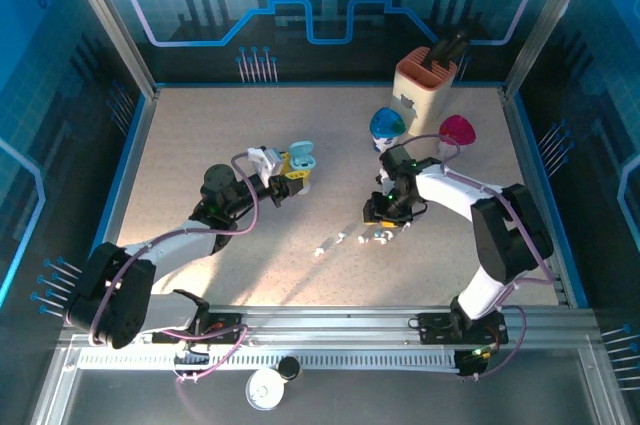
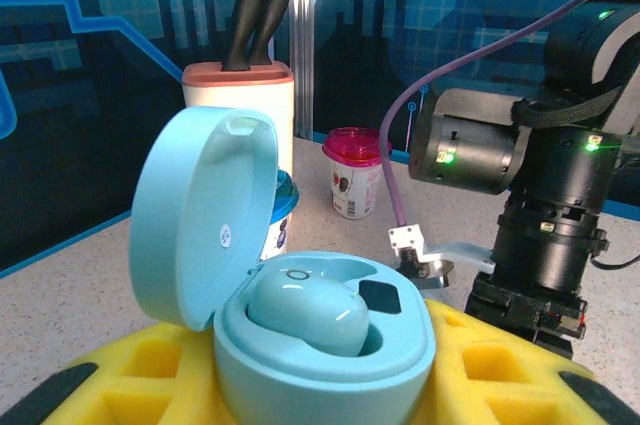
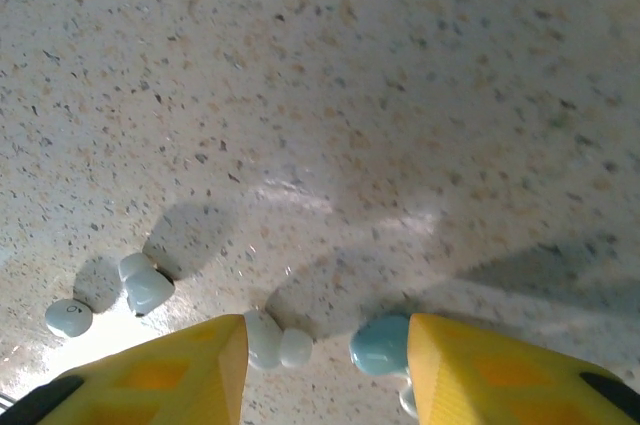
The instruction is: Insert the wireless bluetooth earbuds into the charging case
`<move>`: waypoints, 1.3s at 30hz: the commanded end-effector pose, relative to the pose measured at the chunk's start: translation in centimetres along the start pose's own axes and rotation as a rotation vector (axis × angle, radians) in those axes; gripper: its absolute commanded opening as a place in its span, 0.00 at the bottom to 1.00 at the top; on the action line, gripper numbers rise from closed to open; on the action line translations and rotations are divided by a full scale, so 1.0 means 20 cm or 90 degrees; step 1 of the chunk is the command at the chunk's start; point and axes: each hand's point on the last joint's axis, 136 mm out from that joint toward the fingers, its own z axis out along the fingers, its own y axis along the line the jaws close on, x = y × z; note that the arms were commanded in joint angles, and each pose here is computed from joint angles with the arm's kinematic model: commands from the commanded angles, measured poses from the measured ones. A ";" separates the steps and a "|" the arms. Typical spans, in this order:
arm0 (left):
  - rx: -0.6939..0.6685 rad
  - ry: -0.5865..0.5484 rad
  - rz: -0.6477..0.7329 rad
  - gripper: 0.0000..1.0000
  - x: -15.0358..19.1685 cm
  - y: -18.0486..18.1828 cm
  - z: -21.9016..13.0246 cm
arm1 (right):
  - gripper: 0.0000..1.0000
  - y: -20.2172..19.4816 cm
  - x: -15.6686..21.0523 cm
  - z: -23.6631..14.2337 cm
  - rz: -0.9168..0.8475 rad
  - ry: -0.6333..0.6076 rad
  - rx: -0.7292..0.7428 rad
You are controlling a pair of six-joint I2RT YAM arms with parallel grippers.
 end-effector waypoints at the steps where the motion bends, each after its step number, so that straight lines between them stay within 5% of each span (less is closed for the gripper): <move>1: -0.002 -0.018 -0.001 0.37 -0.03 0.01 -0.02 | 0.47 0.02 -0.03 0.03 -0.030 0.019 -0.022; 24: 0.013 -0.013 -0.005 0.37 -0.03 0.00 0.01 | 0.39 -0.05 0.18 0.07 -0.017 0.073 -0.054; 39: 0.013 -0.008 -0.006 0.37 -0.01 -0.01 0.00 | 0.22 -0.08 0.17 0.09 -0.006 0.069 -0.038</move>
